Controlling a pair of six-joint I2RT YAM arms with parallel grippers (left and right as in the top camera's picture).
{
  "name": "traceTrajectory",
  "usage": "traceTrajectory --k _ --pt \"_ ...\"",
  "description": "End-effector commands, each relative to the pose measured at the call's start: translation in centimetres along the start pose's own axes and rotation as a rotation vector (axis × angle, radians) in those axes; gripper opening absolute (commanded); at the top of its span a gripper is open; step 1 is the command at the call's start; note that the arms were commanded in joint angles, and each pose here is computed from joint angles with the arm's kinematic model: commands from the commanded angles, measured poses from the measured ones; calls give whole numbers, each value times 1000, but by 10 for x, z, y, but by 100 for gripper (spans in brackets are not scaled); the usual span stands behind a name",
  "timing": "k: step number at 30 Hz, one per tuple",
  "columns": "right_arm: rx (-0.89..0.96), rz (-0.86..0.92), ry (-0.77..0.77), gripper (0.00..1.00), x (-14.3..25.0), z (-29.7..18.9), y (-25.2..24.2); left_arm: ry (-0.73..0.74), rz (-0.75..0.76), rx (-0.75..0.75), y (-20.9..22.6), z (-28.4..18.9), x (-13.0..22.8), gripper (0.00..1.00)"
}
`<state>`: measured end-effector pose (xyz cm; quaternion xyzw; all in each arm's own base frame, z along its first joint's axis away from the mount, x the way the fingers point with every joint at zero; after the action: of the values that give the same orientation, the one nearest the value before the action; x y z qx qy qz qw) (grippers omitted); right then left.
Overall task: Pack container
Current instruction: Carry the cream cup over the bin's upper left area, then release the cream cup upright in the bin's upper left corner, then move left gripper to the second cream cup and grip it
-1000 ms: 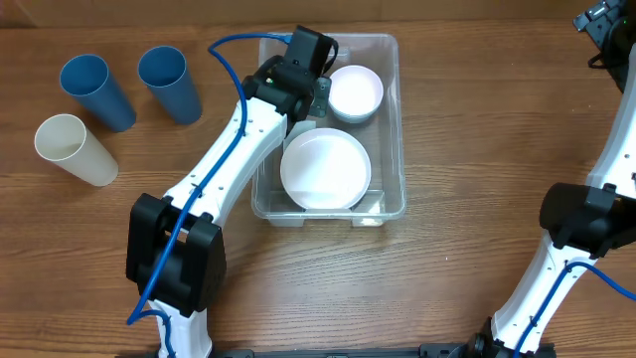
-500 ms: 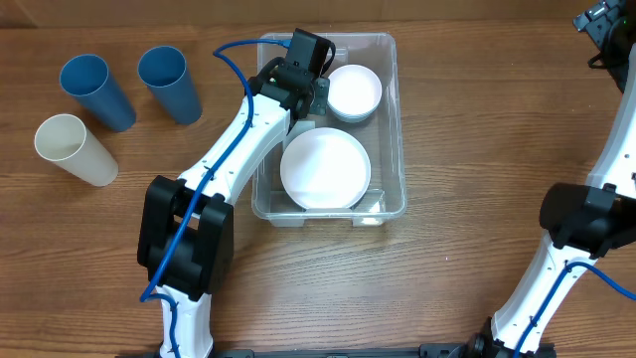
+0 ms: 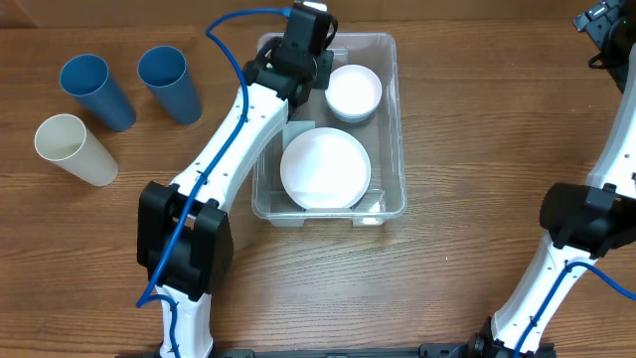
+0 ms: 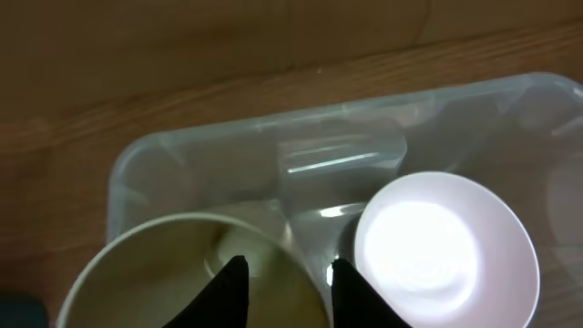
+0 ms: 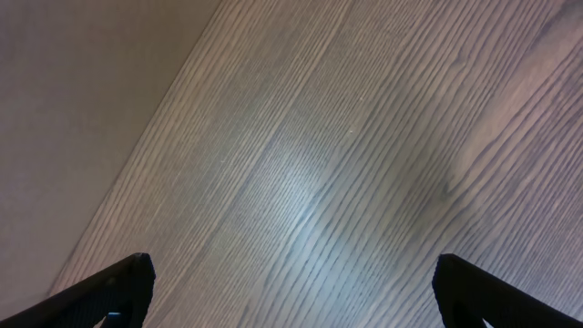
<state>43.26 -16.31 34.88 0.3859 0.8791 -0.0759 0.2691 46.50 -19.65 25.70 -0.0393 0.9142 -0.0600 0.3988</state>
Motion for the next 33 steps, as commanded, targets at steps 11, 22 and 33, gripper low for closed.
traceTrajectory --k 11,22,33 --pt "-18 16 -53 100 -4 -21 -2 -59 24 -136 22 -106 -56 59" --pt "-18 16 -53 100 -4 -21 -2 195 -440 -359 242 -239 -43 98" --pt "-18 16 -53 100 -4 -21 -2 483 -420 -390 341 -95 3 100"
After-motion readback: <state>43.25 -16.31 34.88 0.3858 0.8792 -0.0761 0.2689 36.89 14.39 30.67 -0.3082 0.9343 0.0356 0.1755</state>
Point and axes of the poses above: each gripper's point midway between its finger pads, its own z axis out along the fingers, its own y axis along the line the jaws close on, x = y × z, the point moved 10 cm from there along -z, back along the fingers, and after that the axes turned 14 degrees about -z, right-handed, at the moved point
